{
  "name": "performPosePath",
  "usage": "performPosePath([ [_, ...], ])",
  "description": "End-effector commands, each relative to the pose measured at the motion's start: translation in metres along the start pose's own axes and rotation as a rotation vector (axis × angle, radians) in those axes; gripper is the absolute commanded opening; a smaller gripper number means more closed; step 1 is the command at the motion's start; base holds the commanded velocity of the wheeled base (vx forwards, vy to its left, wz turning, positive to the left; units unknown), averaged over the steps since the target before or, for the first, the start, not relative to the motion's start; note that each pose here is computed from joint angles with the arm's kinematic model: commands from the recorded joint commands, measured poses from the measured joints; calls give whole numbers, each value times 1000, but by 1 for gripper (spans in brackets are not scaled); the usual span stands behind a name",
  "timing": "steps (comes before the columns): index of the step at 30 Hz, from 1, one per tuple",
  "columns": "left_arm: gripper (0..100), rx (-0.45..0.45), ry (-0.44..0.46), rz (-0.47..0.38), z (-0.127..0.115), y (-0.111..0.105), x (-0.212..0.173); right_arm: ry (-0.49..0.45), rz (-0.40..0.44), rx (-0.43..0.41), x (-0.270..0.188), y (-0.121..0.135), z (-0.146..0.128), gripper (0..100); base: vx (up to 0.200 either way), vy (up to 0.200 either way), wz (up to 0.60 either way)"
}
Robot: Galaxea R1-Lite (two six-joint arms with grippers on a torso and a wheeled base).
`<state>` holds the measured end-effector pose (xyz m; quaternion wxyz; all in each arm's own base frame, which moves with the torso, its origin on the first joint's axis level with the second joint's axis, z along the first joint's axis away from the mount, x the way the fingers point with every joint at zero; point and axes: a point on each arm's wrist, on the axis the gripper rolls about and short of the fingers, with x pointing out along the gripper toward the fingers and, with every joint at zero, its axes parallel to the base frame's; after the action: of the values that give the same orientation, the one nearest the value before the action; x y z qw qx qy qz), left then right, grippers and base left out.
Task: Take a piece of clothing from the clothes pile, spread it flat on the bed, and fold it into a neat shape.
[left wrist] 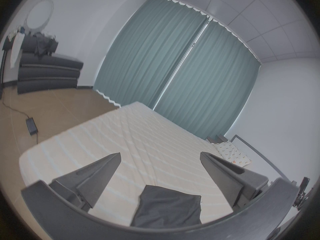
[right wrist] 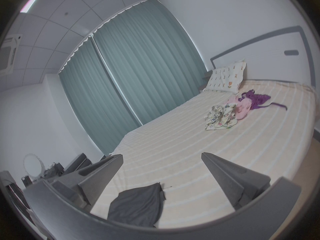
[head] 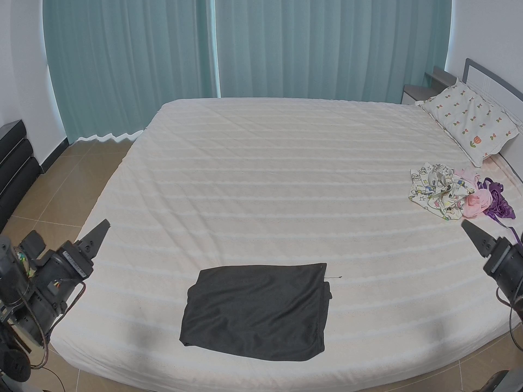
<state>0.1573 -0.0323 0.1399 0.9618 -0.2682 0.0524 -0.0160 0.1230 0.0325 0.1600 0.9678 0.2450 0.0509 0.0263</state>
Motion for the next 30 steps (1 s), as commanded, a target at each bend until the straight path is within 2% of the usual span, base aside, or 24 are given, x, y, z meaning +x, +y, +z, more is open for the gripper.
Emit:
performPosePath([
  [1, 100, 96, -166, 6, 15, 7, -70, -113, -26, -82, -71, -27, -8, 100, 0, 0, 0],
  [7, 100, 109, -163, 40, 11, 16, -102, -118, -50, -128, -94, -37, -18, 100, 0, 0, 0],
  [10, 100, 132, -152, 57, 6, 23, -119, -131, -97, -145, -102, -45, -28, 100, 0, 0, 0],
  [13, 100, 164, -180, 80, 2, 29, -132, -170, -114, -178, -109, -49, -32, 100, 0, 0, 0],
  [16, 100, 221, -204, 144, -4, 36, -141, -148, -160, -181, -114, -53, -40, 100, 0, 0, 0],
  [20, 100, 260, -242, 153, -7, 41, -153, -141, -155, -194, -123, -58, -49, 100, 0, 0, 0],
  [23, 100, 291, -231, 197, -17, 49, -163, -128, -154, -245, -132, -64, -60, 100, 0, 0, 0],
  [26, 100, 309, -226, 202, -23, 54, -168, -137, -168, -298, -136, -65, -65, 100, 0, 0, 0],
  [27, 100, 332, -223, 208, -27, 57, -172, -153, -151, -339, -139, -64, -67, 100, 0, 0, 0],
  [30, 100, 365, -228, 239, -29, 59, -173, -164, -140, -377, -142, -64, -68, 100, 0, 0, 0],
])
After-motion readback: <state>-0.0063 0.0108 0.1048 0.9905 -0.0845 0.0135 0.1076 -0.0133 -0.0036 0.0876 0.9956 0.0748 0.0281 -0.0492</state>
